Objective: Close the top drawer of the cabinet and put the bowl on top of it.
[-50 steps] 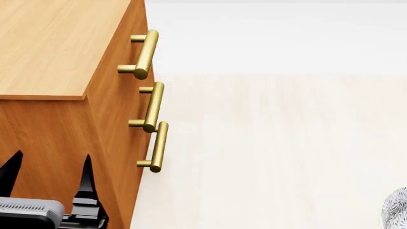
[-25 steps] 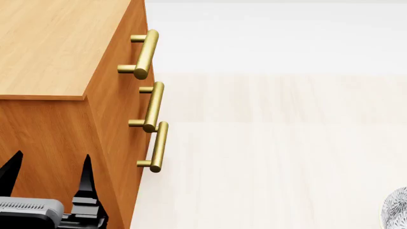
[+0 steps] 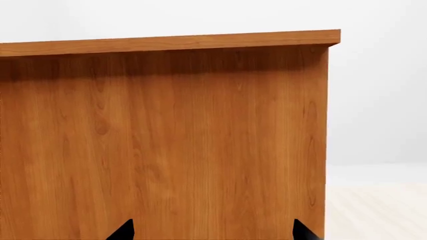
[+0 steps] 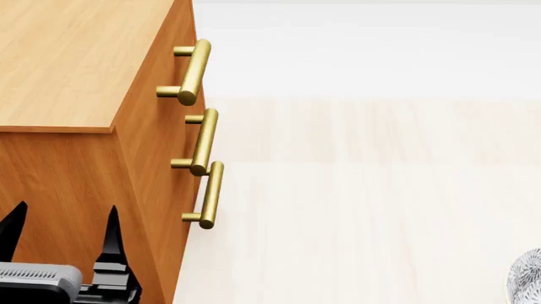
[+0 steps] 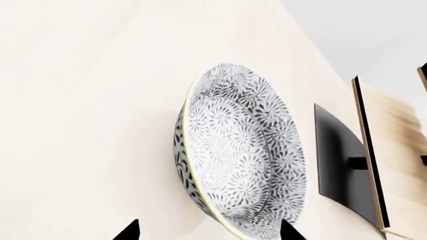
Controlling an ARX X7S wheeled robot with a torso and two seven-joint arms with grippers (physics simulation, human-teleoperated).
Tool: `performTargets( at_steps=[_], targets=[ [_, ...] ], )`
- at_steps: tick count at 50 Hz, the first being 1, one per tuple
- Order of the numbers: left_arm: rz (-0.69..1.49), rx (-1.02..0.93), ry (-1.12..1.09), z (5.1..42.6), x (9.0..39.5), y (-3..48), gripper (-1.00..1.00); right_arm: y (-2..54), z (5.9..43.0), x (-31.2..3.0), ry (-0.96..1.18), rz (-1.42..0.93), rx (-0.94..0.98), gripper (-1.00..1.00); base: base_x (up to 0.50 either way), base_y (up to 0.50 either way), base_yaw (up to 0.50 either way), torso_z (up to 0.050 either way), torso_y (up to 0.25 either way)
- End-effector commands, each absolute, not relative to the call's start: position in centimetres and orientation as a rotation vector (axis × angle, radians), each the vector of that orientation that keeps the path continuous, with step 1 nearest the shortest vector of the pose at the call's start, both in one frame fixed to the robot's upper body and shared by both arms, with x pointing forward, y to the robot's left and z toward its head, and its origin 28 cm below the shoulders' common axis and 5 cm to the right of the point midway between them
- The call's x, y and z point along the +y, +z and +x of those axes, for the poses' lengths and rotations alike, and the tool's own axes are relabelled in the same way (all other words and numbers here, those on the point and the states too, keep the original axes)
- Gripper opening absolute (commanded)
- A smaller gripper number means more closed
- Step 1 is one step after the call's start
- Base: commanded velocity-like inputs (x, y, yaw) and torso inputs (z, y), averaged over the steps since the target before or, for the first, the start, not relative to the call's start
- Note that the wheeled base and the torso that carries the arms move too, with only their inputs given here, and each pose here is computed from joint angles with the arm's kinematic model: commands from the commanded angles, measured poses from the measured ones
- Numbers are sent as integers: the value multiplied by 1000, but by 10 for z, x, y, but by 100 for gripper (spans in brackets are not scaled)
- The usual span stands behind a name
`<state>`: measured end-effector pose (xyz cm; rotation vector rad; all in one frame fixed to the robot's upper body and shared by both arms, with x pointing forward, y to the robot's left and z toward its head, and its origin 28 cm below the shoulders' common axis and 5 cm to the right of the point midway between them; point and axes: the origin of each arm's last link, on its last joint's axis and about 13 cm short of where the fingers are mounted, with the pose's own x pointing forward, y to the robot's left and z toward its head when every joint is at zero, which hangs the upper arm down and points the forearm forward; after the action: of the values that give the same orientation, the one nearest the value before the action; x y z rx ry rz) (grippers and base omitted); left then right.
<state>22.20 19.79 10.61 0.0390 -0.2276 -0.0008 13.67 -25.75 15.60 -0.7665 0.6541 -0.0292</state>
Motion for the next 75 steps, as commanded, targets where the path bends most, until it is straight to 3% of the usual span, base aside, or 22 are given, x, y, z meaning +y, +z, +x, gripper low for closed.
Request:
performTargets(
  at_steps=[1,75],
  targets=[
    [39,-227,2,222,198,106,100,156,138,-264,-54,-796,676,100,0,0,0,0,0],
    [30,-229,20,222,202,105,100,173,154,-275,35,-834,639,100,0,0,0,0,0]
  ],
)
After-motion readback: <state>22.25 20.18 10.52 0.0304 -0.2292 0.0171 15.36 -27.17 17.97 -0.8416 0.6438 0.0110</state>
